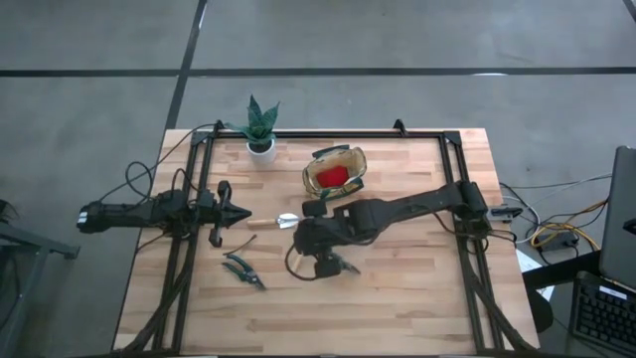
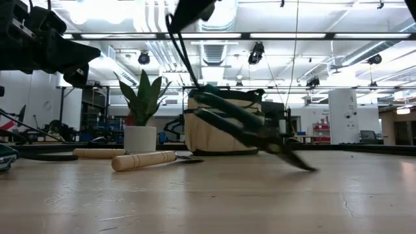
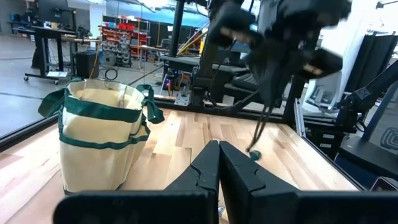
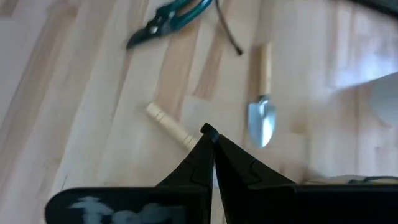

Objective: Pick & Place Garden tools in Gardening bag
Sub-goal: Put the green shear scissors into the white bag

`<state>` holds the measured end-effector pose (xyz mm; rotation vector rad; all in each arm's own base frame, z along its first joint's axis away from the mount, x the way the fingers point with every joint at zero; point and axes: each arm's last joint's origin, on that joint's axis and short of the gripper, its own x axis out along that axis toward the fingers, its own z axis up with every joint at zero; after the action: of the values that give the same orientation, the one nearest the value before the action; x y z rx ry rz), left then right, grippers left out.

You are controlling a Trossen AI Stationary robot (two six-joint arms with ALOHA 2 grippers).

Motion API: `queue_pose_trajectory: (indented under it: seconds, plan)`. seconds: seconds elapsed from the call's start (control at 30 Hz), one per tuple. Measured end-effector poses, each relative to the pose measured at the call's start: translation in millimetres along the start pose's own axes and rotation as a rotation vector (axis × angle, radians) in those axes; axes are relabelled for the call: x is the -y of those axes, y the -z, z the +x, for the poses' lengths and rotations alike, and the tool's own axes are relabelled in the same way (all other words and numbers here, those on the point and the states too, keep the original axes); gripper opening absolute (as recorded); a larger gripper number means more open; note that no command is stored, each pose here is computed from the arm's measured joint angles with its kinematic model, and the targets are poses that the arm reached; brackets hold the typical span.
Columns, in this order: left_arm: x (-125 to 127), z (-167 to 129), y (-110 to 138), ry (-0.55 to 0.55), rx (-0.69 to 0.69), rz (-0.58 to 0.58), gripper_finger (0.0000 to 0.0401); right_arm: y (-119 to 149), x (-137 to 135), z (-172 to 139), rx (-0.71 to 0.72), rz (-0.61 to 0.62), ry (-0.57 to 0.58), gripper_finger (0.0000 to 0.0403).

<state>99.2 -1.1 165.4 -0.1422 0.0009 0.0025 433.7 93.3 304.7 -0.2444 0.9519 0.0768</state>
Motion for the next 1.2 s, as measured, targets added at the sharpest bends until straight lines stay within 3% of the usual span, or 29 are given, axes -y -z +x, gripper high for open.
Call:
queue_pose_trajectory:
  seconds: [0.5,1.2]
  plan:
    - [0.0,0.0,0.0,0.0,0.0,0.0,0.0012,-24.6,21.8,-40.6,0.113,0.034,0.09,0.0008]
    - [0.0,0.0,0.0,0.0,0.0,0.0,0.0012,-43.2,75.7,-100.9,0.299,0.122,0.291,0.0008]
